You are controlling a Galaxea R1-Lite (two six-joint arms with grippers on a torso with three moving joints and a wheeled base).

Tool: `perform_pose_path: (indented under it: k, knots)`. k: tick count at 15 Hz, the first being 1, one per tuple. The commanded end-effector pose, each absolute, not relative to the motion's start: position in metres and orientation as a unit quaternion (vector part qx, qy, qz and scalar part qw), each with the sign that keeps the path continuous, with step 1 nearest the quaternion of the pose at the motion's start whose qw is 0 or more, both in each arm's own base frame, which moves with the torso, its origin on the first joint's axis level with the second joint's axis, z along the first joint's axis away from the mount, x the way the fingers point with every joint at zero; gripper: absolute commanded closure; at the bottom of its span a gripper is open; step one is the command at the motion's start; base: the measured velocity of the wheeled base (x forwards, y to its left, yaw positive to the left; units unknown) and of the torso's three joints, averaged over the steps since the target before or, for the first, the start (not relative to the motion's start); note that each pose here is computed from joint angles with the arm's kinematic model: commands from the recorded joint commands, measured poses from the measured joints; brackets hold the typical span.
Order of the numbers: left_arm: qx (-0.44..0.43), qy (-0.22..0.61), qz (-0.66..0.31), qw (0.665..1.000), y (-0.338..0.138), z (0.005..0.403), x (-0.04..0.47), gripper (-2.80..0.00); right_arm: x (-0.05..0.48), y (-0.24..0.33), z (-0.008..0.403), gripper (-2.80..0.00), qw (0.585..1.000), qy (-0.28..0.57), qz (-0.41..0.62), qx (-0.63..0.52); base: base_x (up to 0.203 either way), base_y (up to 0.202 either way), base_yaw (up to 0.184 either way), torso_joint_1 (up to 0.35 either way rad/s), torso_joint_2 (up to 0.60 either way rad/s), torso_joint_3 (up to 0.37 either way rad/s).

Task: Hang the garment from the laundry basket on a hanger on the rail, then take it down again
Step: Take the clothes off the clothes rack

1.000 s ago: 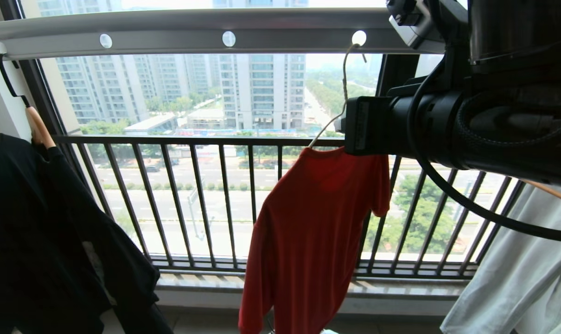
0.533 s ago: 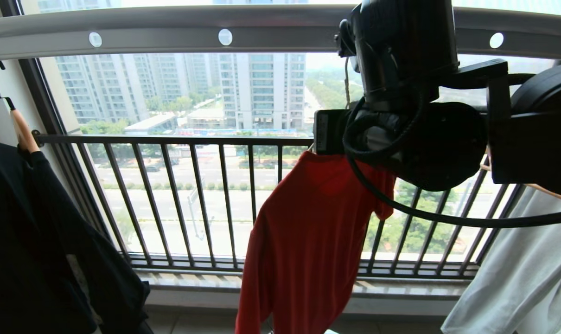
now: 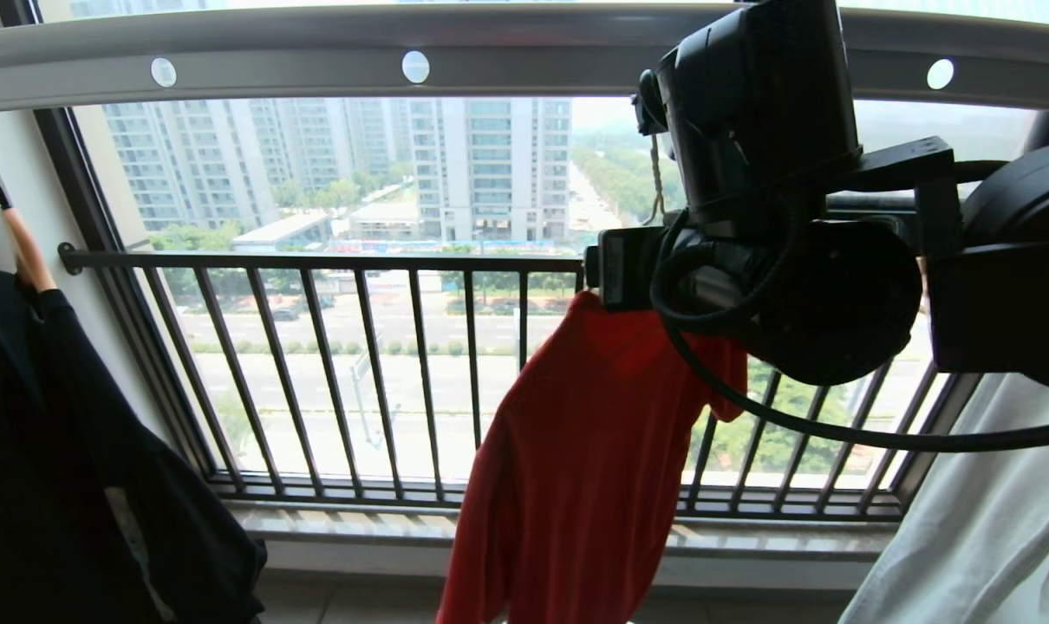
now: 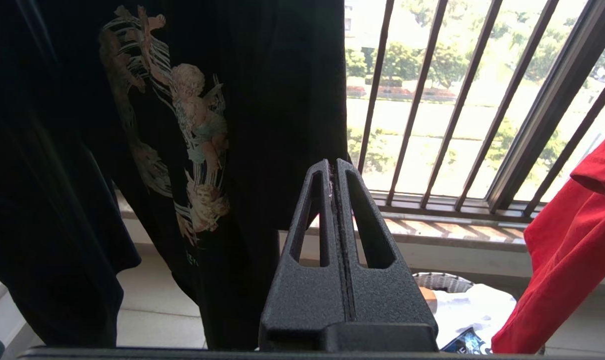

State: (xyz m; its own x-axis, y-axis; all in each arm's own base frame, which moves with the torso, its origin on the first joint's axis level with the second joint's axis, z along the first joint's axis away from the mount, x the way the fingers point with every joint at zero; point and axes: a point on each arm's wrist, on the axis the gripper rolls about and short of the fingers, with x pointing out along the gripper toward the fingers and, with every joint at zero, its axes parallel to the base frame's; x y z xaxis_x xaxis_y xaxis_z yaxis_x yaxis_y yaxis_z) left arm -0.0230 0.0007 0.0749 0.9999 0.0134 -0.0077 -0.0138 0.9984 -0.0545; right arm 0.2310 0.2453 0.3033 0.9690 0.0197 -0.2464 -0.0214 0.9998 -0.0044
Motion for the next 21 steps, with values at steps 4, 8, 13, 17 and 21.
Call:
perform_pose_path:
  k: [4,8,13,17,21]
  knots:
    - [-0.028,0.004,0.007,1.0,0.001,0.075,-0.023,0.0,0.212,0.219,0.322,-2.8,0.994,0.109,0.007,0.012,0.0,0.0,0.0,0.0,0.0,0.0]
    - [-0.028,0.004,0.007,1.0,0.001,0.075,-0.023,0.0,0.204,0.206,0.33,-2.8,0.993,0.114,-0.001,0.007,0.0,0.0,0.0,0.0,0.0,0.0]
    - [-0.028,0.004,0.007,1.0,0.001,0.075,-0.023,0.0,0.22,0.222,0.324,-2.8,0.993,0.117,-0.002,0.002,0.0,0.0,0.0,0.0,0.0,0.0]
    - [-0.028,0.004,0.007,1.0,0.001,0.075,-0.023,0.0,0.241,0.232,0.315,-2.8,0.992,0.12,-0.027,-0.009,0.0,0.0,0.0,0.0,0.0,0.0]
    - [-0.028,0.004,0.007,1.0,0.001,0.075,-0.023,0.0,0.274,0.221,0.308,-2.8,0.991,0.116,-0.065,-0.008,0.0,0.0,0.0,0.0,0.0,0.0]
